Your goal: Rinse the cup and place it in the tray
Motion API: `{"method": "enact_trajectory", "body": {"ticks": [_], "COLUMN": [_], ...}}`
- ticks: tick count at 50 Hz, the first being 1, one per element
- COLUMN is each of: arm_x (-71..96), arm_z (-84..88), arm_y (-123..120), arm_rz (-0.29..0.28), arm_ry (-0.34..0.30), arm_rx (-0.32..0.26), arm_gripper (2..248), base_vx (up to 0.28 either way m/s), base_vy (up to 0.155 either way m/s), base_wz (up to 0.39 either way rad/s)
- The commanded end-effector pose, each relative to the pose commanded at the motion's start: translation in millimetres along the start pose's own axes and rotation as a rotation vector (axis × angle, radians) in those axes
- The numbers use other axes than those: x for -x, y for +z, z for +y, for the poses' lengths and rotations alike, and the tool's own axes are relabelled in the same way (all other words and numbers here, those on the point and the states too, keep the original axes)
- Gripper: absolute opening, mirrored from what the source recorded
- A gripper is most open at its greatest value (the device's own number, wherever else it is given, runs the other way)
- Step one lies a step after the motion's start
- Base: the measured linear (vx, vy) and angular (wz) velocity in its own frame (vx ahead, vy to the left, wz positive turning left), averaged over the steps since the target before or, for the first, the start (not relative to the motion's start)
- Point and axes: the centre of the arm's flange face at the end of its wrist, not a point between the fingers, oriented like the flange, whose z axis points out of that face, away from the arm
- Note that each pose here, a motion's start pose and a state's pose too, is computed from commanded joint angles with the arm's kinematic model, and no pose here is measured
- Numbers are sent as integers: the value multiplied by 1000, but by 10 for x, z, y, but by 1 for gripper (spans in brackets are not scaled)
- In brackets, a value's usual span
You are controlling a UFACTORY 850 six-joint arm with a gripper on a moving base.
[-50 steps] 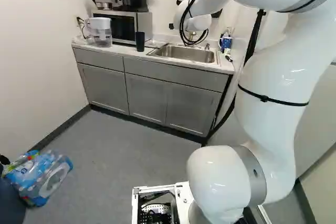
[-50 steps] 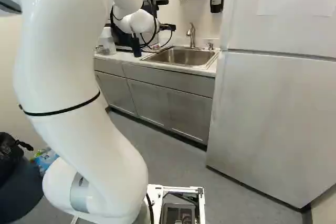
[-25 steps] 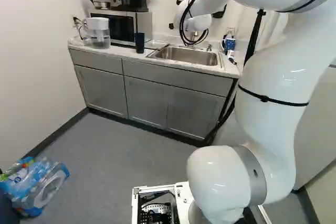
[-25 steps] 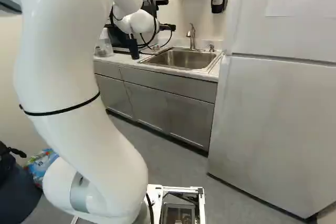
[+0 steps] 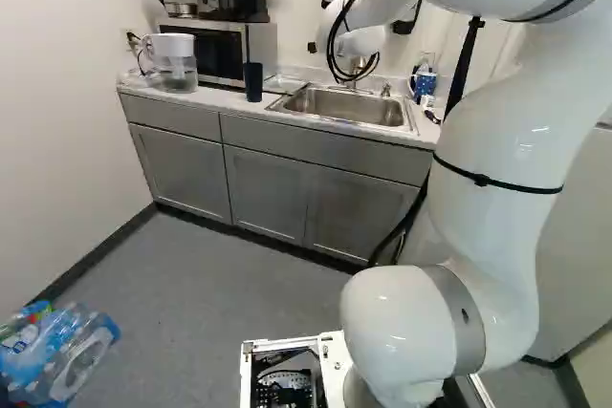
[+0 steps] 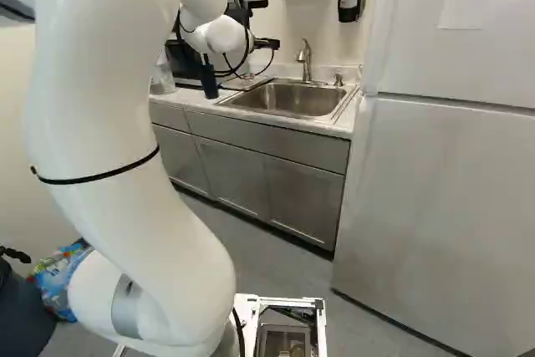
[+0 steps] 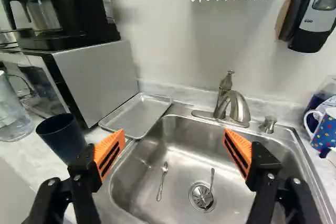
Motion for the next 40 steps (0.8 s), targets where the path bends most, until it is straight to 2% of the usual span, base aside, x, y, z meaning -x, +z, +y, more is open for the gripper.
{"method": "enact_trajectory", "body": {"ticks": [40], "arm_x": [0], "arm_z": [0], "arm_y": [0], "arm_rz": [0], "arm_ry": [0], "arm_rx": [0], "arm_gripper": [247], "base_vx": [128], "base_vy": [5], "base_wz": [0]}}
